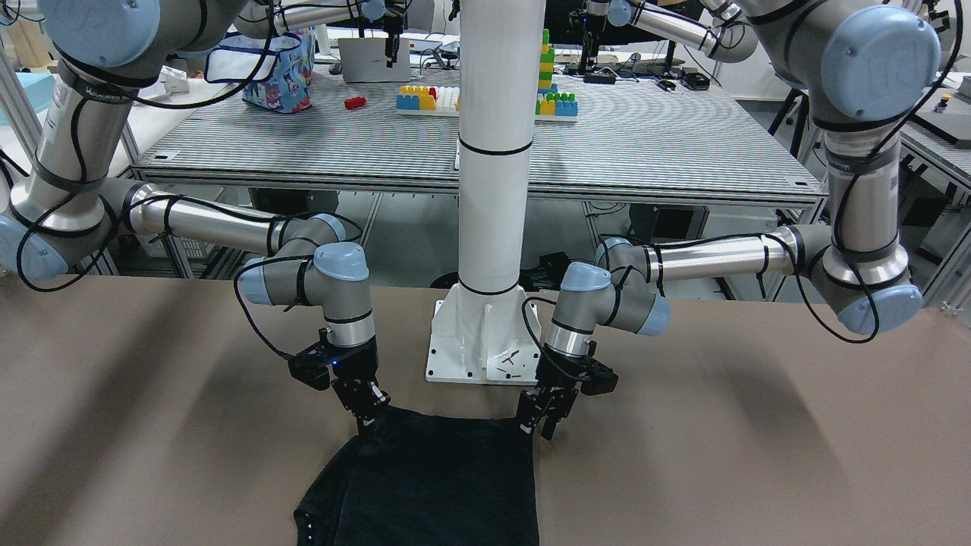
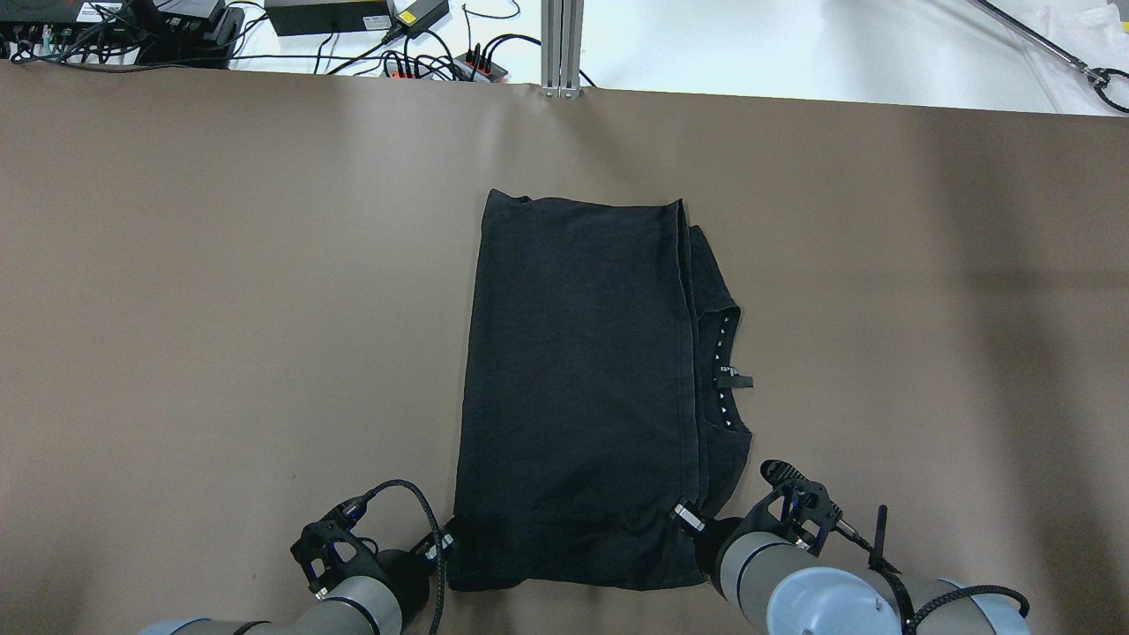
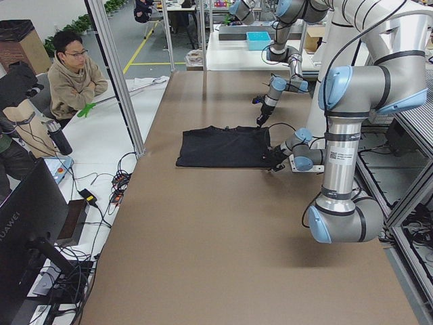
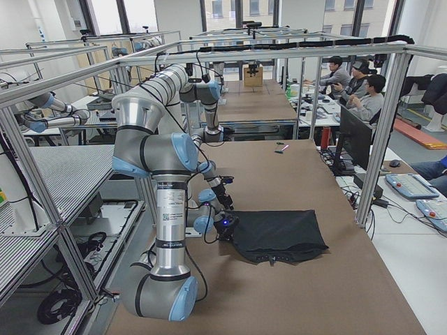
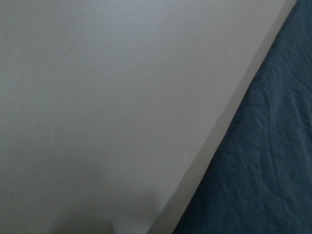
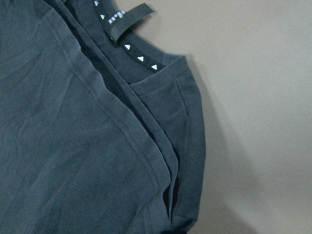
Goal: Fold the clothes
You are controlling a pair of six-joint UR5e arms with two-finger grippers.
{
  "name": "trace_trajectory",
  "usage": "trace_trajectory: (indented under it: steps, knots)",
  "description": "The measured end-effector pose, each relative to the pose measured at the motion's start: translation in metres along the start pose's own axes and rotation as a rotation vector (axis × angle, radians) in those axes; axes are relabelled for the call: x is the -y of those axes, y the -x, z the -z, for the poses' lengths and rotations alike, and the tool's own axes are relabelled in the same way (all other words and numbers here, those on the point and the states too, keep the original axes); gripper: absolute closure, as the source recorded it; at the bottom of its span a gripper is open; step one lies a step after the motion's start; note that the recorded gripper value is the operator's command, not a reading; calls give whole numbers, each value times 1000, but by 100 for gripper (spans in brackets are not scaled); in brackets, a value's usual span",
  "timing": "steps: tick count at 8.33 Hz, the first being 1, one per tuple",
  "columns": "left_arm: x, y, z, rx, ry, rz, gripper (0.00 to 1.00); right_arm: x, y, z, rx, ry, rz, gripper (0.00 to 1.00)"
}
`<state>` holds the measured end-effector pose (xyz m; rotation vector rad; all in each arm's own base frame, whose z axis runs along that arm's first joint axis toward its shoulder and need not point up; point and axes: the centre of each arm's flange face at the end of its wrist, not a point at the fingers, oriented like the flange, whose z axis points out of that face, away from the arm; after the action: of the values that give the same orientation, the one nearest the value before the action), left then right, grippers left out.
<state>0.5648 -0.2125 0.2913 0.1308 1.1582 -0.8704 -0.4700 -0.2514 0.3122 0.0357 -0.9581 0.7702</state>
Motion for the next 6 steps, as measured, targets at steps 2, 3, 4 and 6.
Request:
trace_trajectory:
  steps: [2,3,4,6]
  knots:
    - [-14,10,1,0,2,16,47,0,0,0,1,1,0,100]
    - [-23,12,4,-4,7,17,52,0,0,0,1,1,0,100]
    - [-30,14,7,-8,14,19,63,-1,0,0,1,1,0,100]
    - [-39,15,11,-11,25,21,100,-1,0,0,1,1,0,100]
